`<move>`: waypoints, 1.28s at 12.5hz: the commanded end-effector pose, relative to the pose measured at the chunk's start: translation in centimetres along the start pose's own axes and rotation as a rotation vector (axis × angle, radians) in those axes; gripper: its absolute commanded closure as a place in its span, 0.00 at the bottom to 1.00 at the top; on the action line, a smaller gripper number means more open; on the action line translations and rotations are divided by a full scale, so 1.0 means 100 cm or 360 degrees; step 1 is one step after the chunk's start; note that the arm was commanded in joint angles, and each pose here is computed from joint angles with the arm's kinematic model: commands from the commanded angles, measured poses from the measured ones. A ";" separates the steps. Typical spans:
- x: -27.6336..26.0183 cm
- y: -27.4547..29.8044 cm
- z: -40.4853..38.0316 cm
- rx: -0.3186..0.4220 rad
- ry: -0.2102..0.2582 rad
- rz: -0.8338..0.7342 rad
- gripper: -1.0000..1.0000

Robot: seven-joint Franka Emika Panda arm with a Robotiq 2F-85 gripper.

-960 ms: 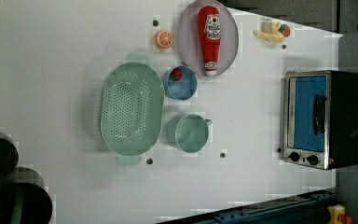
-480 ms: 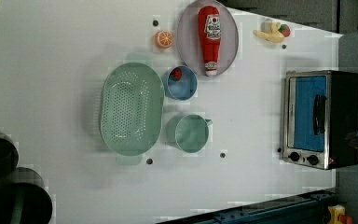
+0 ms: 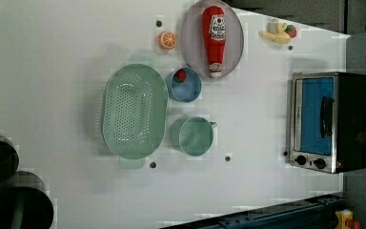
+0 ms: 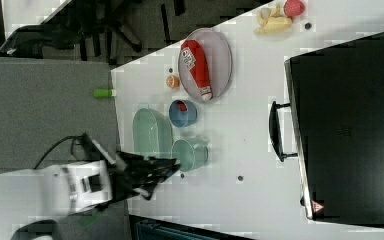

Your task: Flap open oven.

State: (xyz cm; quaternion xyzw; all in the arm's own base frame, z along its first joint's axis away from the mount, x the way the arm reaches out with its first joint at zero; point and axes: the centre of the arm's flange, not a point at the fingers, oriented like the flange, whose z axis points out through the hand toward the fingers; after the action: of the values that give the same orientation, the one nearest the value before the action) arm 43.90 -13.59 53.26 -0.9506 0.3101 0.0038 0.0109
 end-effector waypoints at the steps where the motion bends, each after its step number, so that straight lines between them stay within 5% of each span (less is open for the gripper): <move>1: 0.026 0.042 0.025 -0.0058 0.0049 -0.0479 0.82; 9: 0.092 0.096 0.110 -0.0180 0.0173 -0.0928 0.82; 16: 0.109 0.093 0.178 -0.0245 0.0133 -0.0939 0.82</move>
State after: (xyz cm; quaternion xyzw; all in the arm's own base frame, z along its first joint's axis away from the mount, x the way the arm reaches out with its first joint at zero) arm 46.83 -26.50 33.49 -0.9967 0.0448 0.0067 -0.0669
